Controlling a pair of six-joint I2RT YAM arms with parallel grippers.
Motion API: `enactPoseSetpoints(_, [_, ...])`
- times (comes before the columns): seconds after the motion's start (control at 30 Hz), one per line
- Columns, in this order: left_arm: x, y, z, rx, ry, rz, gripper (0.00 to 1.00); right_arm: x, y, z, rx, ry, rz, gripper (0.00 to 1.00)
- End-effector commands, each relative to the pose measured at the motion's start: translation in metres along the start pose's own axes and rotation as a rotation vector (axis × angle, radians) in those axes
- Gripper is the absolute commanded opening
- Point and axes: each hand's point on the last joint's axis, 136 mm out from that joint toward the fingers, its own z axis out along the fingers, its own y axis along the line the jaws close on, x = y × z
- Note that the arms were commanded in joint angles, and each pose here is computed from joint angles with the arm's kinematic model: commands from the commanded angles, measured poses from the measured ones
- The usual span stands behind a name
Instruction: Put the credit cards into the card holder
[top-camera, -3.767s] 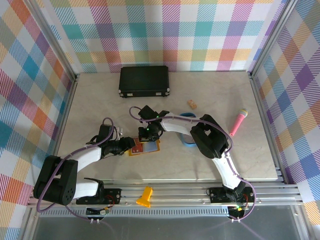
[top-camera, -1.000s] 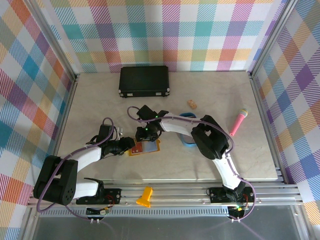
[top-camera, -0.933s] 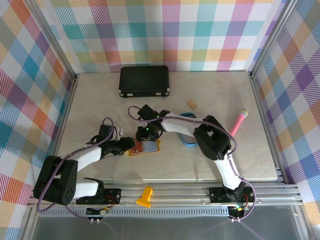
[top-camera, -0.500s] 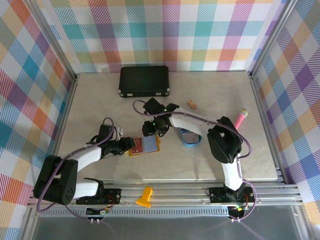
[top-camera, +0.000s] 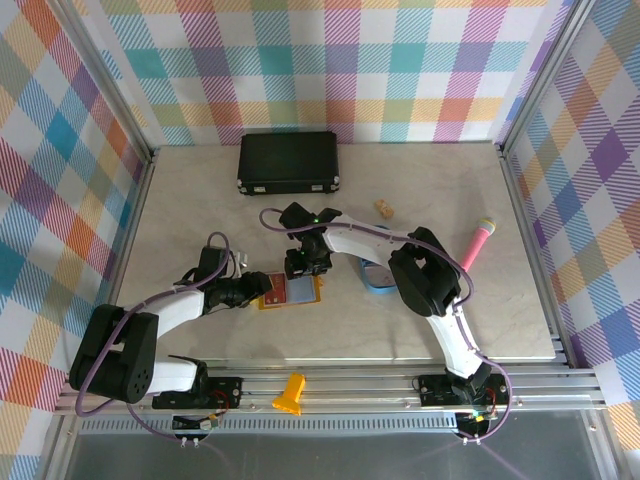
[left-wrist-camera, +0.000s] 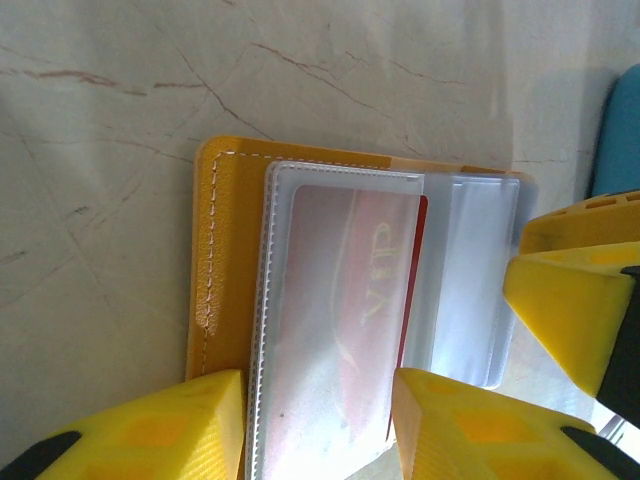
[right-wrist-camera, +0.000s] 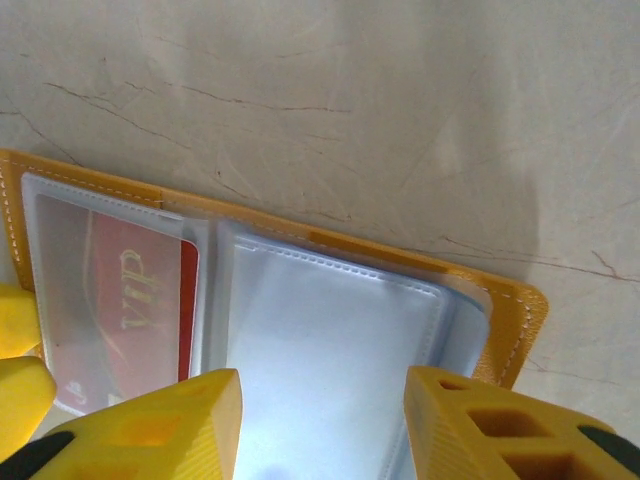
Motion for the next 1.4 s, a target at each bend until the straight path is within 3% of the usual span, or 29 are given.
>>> enactPoseSetpoints(0.0, [-0.001,-0.003,0.002,-0.001,0.006,0.032,0.43,-0.001,0.001,0.003,0.012,0.023,0.025,0.47])
enactPoseSetpoints(0.6, [0.0,-0.004,0.002,0.005,0.011,0.032,0.43,0.012,0.018,0.025,-0.099,0.118,0.072,0.48])
enactPoseSetpoints(1.37, [-0.002,-0.008,-0.001,0.005,0.0,0.039,0.43,0.0,0.064,0.014,-0.366,0.076,0.126,0.39])
